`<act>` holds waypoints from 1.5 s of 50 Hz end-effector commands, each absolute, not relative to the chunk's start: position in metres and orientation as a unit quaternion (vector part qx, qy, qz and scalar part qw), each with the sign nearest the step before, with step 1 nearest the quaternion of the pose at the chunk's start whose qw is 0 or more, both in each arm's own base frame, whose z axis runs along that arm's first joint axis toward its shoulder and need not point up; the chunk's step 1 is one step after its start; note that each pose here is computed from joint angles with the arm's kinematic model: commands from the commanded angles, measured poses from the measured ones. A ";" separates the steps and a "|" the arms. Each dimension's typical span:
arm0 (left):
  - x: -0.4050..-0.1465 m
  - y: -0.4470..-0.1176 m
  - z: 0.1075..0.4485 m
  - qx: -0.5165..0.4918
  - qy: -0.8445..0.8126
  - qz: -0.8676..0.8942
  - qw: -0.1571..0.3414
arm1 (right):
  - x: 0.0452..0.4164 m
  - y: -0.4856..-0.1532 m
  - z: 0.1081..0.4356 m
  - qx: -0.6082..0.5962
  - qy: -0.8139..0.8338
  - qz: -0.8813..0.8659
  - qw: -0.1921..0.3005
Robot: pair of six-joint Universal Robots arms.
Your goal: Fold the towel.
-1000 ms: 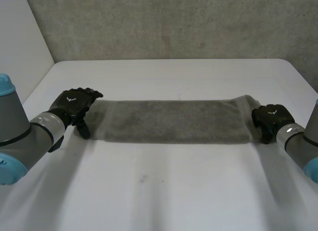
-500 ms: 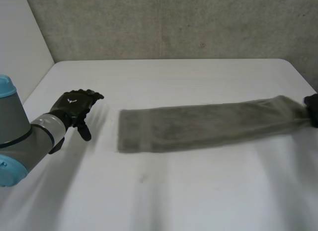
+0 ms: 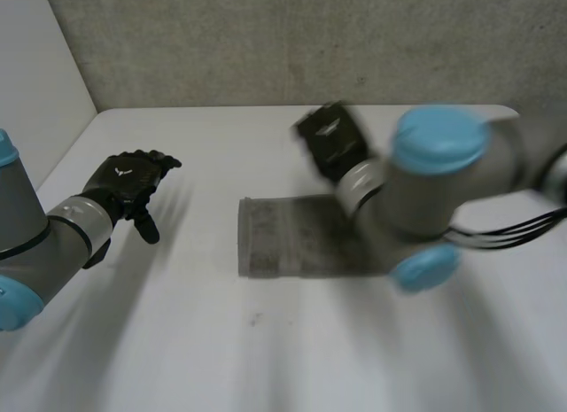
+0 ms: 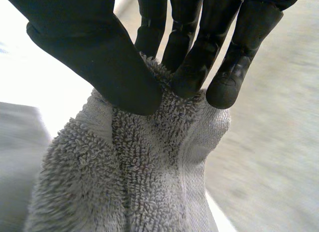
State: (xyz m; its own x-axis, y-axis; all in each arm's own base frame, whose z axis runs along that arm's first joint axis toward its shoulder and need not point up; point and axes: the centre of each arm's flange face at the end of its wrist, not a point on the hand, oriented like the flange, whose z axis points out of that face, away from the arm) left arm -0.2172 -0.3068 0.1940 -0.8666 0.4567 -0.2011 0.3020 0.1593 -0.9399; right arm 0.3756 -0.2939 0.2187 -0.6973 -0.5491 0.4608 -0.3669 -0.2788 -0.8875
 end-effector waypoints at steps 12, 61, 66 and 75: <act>-0.226 -0.314 0.206 -0.253 -0.733 0.628 0.069 | 0.422 -0.186 0.157 -0.493 0.590 -0.615 0.175; -0.372 -0.318 0.126 -0.212 -0.742 0.625 0.119 | 0.257 -0.278 0.111 -0.331 0.741 -0.584 0.027; -0.351 -0.315 0.125 -0.191 -0.763 0.612 0.080 | 0.253 -0.287 0.111 -0.323 0.736 -0.595 -0.022; -0.333 -0.285 0.126 -0.201 -0.782 0.585 0.073 | 0.280 -0.293 0.138 -0.348 0.684 -0.640 -0.043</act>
